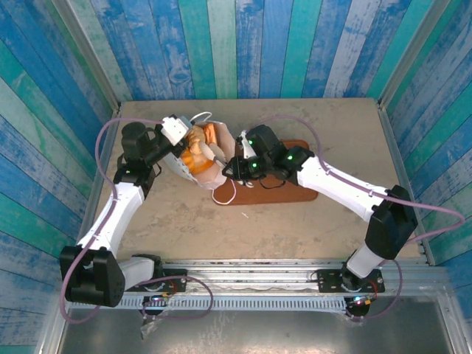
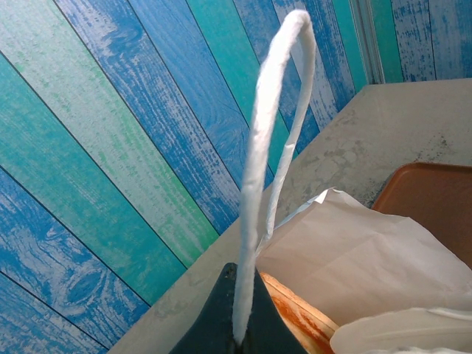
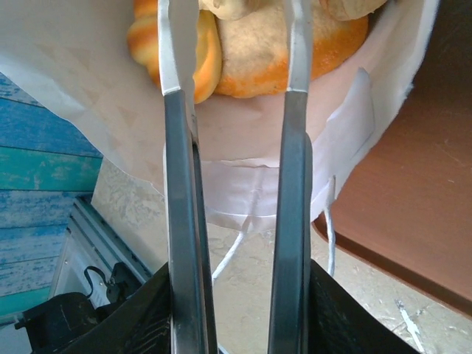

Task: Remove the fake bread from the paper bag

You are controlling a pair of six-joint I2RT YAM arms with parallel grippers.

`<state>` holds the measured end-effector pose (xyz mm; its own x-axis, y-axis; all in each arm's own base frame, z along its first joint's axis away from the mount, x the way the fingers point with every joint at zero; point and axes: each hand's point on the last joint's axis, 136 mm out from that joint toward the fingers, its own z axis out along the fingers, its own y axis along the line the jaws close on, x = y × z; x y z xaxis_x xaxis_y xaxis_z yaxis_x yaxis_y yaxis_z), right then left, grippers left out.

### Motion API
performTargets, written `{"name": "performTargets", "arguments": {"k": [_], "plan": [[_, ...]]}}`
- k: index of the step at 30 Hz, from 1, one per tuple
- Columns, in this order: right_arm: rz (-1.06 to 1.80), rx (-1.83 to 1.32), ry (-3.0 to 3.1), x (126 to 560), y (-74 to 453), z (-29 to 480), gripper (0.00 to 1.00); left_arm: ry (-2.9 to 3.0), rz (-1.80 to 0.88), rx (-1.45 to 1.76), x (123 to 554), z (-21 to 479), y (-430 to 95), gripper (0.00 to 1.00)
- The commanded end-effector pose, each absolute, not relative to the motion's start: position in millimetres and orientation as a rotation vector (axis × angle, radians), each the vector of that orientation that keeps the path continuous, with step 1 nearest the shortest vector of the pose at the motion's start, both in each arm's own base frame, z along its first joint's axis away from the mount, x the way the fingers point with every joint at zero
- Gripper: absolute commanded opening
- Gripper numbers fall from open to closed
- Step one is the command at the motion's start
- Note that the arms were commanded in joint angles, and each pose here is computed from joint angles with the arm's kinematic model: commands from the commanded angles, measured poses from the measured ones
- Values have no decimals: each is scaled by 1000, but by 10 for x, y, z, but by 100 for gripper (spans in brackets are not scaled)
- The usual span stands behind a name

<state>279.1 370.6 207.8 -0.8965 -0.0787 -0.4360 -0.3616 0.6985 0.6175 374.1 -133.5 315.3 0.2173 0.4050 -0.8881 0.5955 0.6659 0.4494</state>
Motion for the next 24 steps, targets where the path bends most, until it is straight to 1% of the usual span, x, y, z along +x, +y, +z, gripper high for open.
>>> {"name": "performTargets", "arguments": {"k": [1, 16, 24], "plan": [[1101, -357, 2474, 2865, 3828, 2255, 44, 1370, -154, 926, 3683, 3227, -1361, 0], [1130, -388, 2477, 2919, 3970, 2262, 47, 1379, -163, 926, 3703, 3196, -1366, 0], [1080, -366, 2505, 2951, 3934, 2183, 49, 1376, -172, 924, 3702, 3213, -1376, 0]]}}
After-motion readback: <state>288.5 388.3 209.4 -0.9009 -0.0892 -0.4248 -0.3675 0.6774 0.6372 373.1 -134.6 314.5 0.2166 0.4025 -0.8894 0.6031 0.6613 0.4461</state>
